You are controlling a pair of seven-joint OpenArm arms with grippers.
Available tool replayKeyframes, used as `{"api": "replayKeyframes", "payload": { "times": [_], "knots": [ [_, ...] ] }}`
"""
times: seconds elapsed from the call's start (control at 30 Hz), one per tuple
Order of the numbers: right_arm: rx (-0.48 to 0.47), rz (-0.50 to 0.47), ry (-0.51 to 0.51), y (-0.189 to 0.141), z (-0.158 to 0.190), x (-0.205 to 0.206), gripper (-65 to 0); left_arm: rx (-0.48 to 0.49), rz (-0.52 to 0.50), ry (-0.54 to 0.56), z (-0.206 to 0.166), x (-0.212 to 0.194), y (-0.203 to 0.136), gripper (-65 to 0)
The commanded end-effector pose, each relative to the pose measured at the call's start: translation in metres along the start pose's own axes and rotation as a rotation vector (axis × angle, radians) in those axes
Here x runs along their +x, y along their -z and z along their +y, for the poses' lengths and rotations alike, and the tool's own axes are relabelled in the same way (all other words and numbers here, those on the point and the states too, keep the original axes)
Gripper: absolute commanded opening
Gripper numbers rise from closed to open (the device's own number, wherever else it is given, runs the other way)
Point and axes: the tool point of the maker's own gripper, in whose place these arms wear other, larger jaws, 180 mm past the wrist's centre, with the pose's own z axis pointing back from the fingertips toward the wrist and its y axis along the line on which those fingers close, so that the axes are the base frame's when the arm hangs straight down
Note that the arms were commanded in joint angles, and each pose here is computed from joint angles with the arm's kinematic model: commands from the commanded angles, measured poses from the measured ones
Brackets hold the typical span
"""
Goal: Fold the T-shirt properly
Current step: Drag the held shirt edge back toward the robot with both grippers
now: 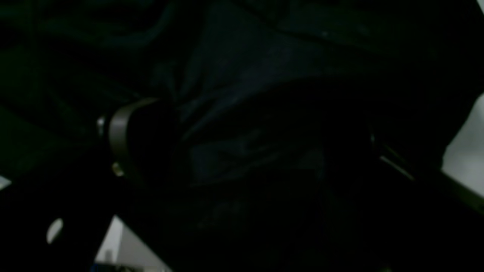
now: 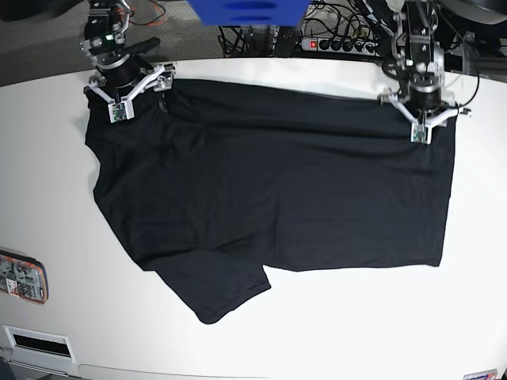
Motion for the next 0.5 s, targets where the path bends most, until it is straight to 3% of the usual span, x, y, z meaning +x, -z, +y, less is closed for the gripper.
{"api": "replayKeyframes", "payload": {
  "times": [0.0, 0.23, 0.47],
  "knots": [
    [-0.061, 0.426, -0.109, -0.027, -0.015, -0.099, -5.4, -0.187, 0.490, 0.028, -0.046, -0.113, -0.041, -53.7],
    [-0.059, 0.448, -0.128, -0.039, -0.016, -0.107, -5.4, -0.183, 0.482, 0.035, -0.044, -0.112, -0.051, -53.7],
    [-0.069, 0.391, -0.148, -0.041, -0.017, -0.084, -5.4, -0.189, 0.487, 0.038, -0.046, -0.114, -0.053, -53.7]
  ]
}}
